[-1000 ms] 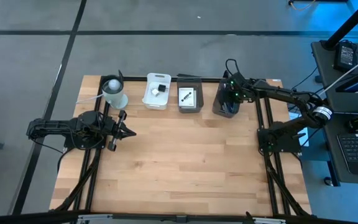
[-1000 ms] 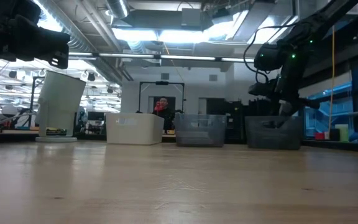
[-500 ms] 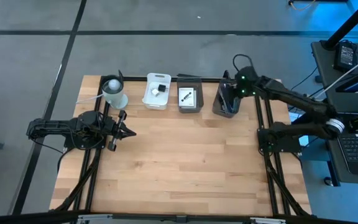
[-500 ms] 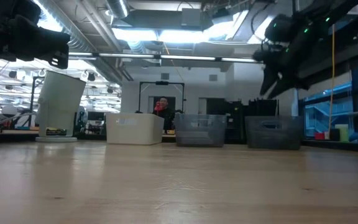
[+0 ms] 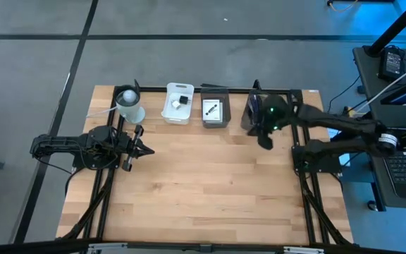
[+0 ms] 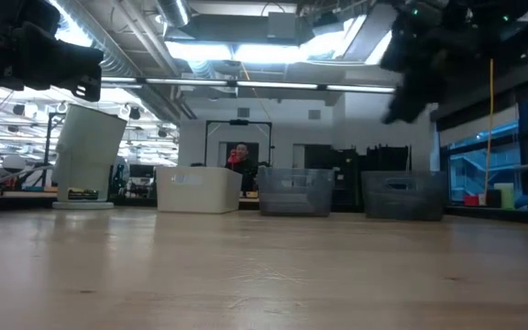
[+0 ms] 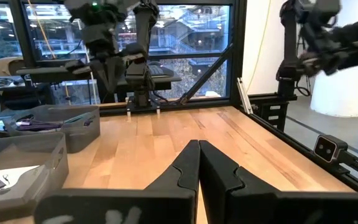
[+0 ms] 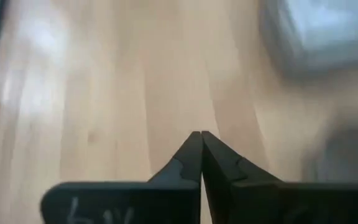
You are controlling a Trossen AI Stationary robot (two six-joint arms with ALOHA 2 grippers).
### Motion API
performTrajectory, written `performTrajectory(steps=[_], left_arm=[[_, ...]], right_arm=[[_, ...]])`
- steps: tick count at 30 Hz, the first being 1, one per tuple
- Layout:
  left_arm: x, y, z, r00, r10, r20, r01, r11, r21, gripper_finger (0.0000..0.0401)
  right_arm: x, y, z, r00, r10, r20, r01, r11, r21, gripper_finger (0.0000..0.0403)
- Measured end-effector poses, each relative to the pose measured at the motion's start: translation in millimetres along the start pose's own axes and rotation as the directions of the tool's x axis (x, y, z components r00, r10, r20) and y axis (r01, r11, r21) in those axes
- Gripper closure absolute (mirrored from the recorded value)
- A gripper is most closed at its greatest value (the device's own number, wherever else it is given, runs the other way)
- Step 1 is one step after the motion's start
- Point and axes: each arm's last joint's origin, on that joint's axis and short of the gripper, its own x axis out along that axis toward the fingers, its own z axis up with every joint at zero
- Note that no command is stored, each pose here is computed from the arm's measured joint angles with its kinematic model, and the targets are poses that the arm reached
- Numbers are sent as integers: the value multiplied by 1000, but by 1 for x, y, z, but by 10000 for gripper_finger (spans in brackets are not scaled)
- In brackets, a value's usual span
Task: Pick and place items into bin
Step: Return to Home Position
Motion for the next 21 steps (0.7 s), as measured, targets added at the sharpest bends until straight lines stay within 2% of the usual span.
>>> performTrajectory(steps=[4, 7, 14, 18, 21], left_arm=[[0, 0, 0, 1000, 0, 0, 0, 1000, 0, 399], [0, 0, 0, 1000, 0, 0, 0, 1000, 0, 399], [0, 0, 0, 1000, 0, 0, 0, 1000, 0, 399], [0, 0, 0, 1000, 0, 0, 0, 1000, 0, 399], [0, 0, 0, 1000, 0, 0, 0, 1000, 0, 399]], right_arm=[[26, 14, 4, 969, 29, 245, 16, 984, -180, 399], [35, 23, 0, 938, 60, 343, 34, 965, -261, 400], [44, 28, -15, 901, 100, 422, 73, 925, -374, 401], [48, 26, -26, 880, 109, 462, 77, 927, -367, 401], [48, 26, -35, 859, 154, 487, 53, 922, -384, 402]])
